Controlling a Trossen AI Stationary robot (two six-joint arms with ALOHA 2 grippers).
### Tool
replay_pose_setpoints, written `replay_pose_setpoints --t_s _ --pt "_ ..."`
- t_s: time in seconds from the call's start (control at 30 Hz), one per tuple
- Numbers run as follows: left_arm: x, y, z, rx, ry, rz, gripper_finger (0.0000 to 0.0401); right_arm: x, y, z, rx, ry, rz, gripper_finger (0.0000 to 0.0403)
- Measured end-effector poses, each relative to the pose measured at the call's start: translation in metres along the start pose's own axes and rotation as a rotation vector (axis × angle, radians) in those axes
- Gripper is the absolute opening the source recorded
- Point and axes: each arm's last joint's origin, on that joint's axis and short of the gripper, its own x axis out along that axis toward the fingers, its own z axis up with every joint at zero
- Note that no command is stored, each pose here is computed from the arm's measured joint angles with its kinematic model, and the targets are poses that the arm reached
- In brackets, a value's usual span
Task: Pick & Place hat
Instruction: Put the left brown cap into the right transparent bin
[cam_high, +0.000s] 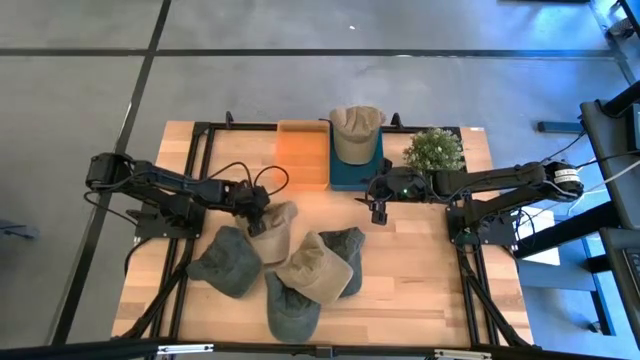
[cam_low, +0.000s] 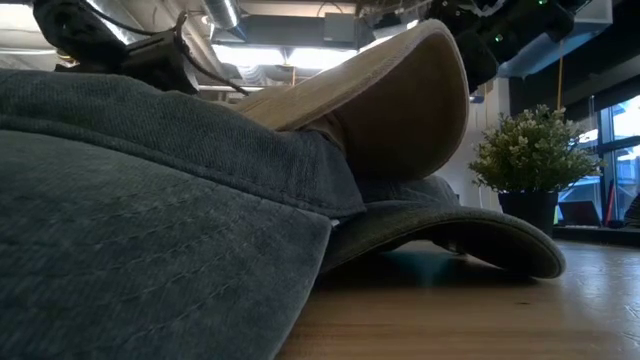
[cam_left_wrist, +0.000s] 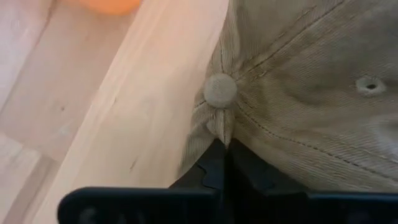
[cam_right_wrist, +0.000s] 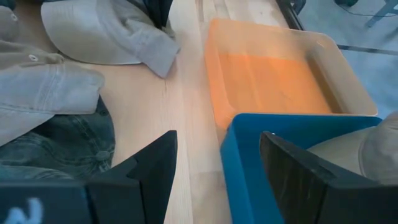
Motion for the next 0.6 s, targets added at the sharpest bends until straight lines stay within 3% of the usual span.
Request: replay_pose_setpoints --t_s 0.23,0.47,0.6 --pt "-0.012 -0.009 0.024 0.042 -0.090 -0.035 0.0004 0.000 0.000 0.003 0.007 -0.028 -0.003 0.0228" --pt "-0.036 -0.026 0.059 0.099 -0.224 -0.077 0.0004 -0.001 -0.002 0.016 0.041 -0.164 -0.011 0.0228" --pt "-0.052 -0.037 0.076 0.106 -0.315 -0.056 0.0004 -0.002 -0.004 0.025 0.150 -0.272 0.103 0.0228"
